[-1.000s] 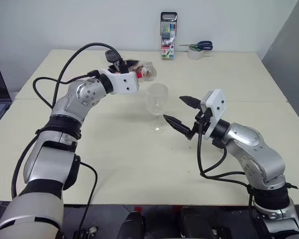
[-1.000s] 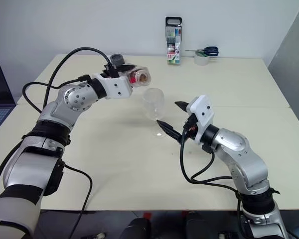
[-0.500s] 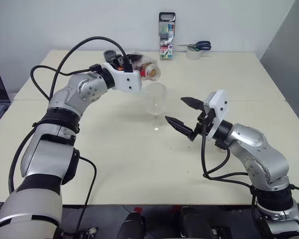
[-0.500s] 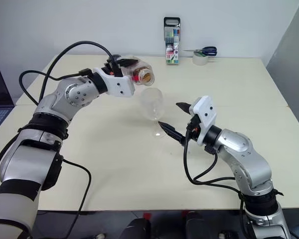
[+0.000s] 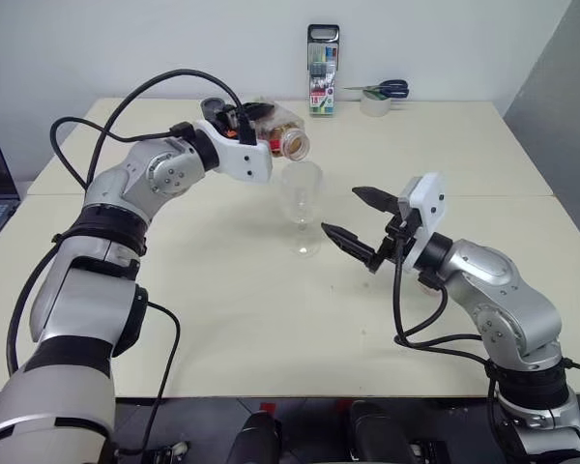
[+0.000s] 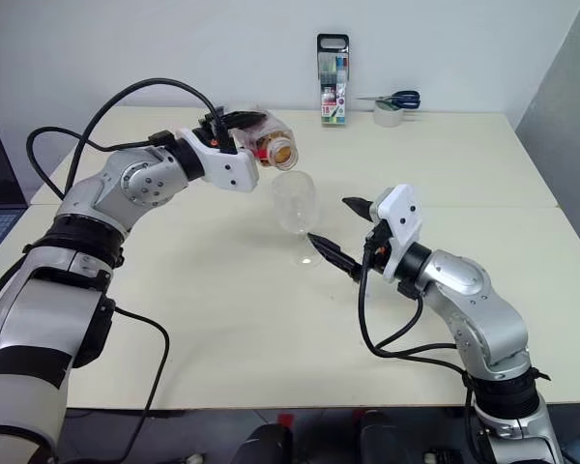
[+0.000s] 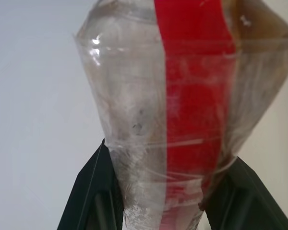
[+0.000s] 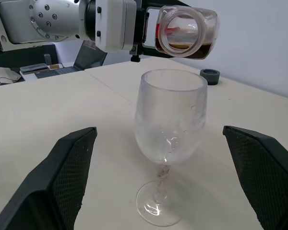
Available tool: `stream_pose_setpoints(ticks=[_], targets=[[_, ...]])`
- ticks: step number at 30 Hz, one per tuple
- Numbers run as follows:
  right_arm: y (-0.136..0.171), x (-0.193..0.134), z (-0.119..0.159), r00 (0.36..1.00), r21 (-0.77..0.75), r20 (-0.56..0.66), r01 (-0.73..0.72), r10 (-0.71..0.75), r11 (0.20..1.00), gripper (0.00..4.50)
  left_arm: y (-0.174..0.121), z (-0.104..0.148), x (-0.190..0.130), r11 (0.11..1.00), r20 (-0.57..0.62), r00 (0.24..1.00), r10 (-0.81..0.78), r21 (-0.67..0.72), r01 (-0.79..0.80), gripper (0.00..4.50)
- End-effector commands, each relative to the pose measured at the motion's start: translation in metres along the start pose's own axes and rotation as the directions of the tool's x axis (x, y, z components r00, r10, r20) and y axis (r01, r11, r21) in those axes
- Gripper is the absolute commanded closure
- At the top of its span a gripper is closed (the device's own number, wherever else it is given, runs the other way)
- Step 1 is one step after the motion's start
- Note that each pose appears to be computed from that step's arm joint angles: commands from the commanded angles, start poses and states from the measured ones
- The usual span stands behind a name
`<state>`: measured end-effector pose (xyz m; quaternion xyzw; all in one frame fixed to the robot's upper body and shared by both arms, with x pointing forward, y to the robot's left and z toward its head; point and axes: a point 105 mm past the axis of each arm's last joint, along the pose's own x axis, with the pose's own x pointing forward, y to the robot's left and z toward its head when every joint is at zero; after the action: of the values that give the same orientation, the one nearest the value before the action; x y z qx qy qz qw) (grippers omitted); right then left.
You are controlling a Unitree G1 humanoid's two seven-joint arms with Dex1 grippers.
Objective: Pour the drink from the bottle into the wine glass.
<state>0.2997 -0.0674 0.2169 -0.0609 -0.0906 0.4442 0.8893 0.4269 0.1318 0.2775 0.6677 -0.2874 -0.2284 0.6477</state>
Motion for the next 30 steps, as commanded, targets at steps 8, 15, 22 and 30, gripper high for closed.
stream_pose_setpoints(ticks=[8, 15, 22, 30], targets=[[0.005, -0.005, 0.015, 0.998, -0.018, 0.055, -0.038, 0.039, 0.999, 0.0, 0.03, 0.0, -0.004, 0.994, 0.015, 0.997, 0.079, 0.072, -0.08, 2.81], [0.005, -0.004, 0.015, 0.998, -0.015, 0.056, -0.039, 0.04, 0.999, 0.0, 0.03, -0.003, -0.006, 0.993, 0.01, 0.997, 0.077, 0.092, -0.077, 2.81], [0.008, -0.003, 0.016, 0.997, -0.011, 0.062, -0.053, 0.054, 0.999, 0.0, 0.032, -0.005, -0.008, 0.99, 0.007, 0.996, 0.086, 0.109, -0.086, 2.81], [0.011, -0.002, 0.016, 0.996, -0.011, 0.062, -0.068, 0.069, 0.998, 0.0, 0.038, -0.011, -0.008, 0.986, -0.019, 0.994, 0.105, 0.133, -0.102, 2.81]])
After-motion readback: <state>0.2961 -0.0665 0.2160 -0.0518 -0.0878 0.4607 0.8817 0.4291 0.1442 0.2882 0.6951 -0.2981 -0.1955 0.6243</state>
